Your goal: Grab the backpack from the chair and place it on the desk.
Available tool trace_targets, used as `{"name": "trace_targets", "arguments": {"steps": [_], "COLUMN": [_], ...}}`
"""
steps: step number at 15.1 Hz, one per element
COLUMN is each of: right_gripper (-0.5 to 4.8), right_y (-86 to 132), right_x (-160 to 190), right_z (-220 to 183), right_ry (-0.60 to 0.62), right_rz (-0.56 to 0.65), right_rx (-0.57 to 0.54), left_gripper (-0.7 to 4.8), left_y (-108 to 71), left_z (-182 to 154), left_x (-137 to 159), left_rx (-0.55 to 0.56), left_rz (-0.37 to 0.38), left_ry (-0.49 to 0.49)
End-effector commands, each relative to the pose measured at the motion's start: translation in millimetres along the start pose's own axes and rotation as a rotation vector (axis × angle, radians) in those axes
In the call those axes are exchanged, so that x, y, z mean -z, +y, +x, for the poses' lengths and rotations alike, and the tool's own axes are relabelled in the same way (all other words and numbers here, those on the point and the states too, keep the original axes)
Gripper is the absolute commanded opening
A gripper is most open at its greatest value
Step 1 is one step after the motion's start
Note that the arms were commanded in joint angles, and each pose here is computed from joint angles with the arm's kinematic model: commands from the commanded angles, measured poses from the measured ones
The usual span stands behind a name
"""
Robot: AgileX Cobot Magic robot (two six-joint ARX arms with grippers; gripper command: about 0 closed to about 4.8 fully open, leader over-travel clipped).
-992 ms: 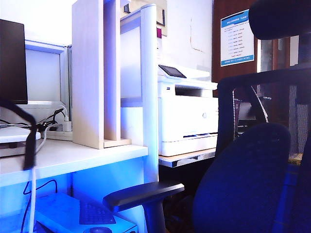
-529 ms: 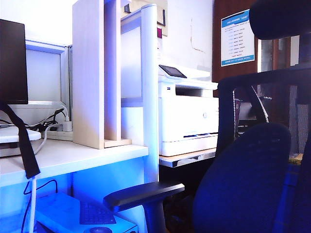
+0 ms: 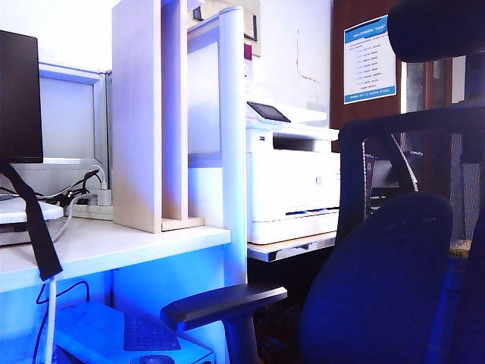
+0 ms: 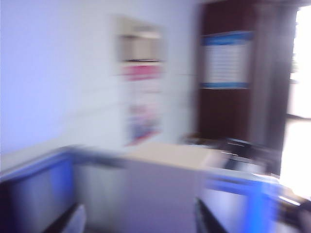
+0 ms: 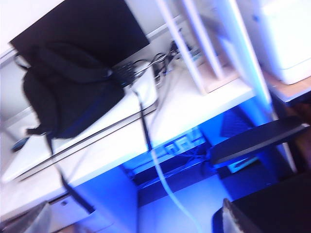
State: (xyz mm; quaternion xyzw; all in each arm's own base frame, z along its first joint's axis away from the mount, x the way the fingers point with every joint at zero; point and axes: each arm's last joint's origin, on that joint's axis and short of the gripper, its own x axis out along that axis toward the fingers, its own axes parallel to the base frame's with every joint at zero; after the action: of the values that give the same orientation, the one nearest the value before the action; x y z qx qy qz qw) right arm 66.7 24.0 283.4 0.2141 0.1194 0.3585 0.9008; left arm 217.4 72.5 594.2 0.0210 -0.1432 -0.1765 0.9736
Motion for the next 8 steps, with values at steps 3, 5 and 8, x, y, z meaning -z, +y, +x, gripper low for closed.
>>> {"name": "trace_targets", "arguments": {"steps": [3, 5, 8], "right_gripper": [4.49, 4.48, 3.63], "right_y": [9, 12, 17], "right_x": [-4, -3, 0], "right_z": [-6, -10, -18], "right_ry": [-0.034, -0.057, -0.101], "right_rz": [-0.054, -0.075, -0.152], "right_rx": [-0.066, -0.076, -0.058], "left_gripper": [3.07, 2.03, 1.6], "left_y": [-83.9, -111.1, -154.3], "left_z": [-45, -87, -168], "left_x": [-14, -15, 23], "left_rx": [0.079, 0.102, 0.1], "left_rz": [0.141, 0.159, 0.101], "left_ry": [0.124, 0.093, 0.082]}}
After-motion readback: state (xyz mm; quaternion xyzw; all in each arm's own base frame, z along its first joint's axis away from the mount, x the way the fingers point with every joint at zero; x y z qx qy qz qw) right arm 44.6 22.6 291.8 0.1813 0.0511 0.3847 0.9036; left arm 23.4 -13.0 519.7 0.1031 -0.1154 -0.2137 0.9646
